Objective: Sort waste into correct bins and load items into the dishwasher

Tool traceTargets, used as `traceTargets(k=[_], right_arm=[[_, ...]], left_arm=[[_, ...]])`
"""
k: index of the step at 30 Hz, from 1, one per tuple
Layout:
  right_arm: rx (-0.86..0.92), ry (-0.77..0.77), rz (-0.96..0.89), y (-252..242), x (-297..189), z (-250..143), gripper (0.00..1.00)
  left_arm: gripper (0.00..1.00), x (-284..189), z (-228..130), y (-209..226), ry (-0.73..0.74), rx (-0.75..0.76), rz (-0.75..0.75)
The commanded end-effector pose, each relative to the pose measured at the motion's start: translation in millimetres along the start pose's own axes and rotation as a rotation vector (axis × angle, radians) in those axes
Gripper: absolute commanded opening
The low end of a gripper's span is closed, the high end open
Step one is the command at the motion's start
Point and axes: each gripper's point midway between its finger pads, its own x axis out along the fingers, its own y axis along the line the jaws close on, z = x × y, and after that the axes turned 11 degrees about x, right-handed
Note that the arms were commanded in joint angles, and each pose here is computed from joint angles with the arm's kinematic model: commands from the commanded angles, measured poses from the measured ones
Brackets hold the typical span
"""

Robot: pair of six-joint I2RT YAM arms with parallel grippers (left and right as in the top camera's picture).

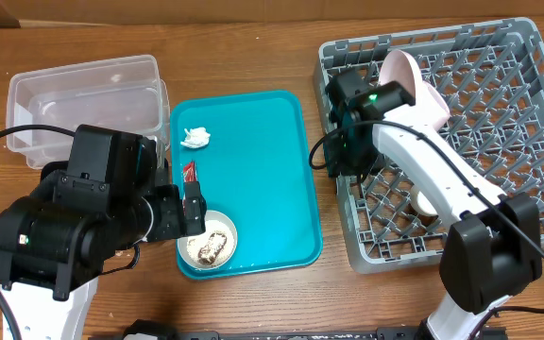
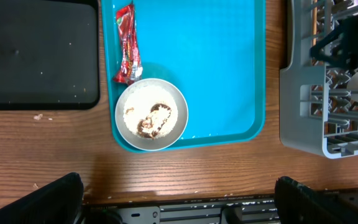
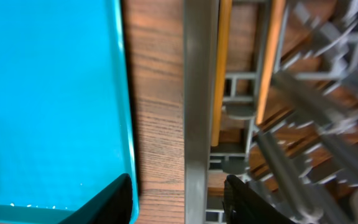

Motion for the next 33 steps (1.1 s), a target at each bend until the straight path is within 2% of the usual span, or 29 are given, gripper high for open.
traceTargets(k=[1, 10, 23, 33], right_arm=[[0.089, 0.014, -0.026, -7.8, 11.3, -5.9, 0.49], [0.195, -0.017, 0.057, 6.1, 25.1, 3.0, 0.43], [0.310, 0.004, 0.143, 21.9, 23.5, 5.0, 0.43], [0.297, -0.016, 0.144, 22.2, 18.8, 8.5, 0.45]], left_arm=[[1.00, -2.7, 2.9, 0.8, -0.015, 0.020, 0.010], [1.00, -2.7, 2.9, 0.8, -0.015, 0.020, 0.010], [1.00, -2.7, 2.9, 0.8, -0.015, 0.020, 0.010], [1.00, -2.7, 2.9, 0.8, -0.015, 0.020, 0.010]])
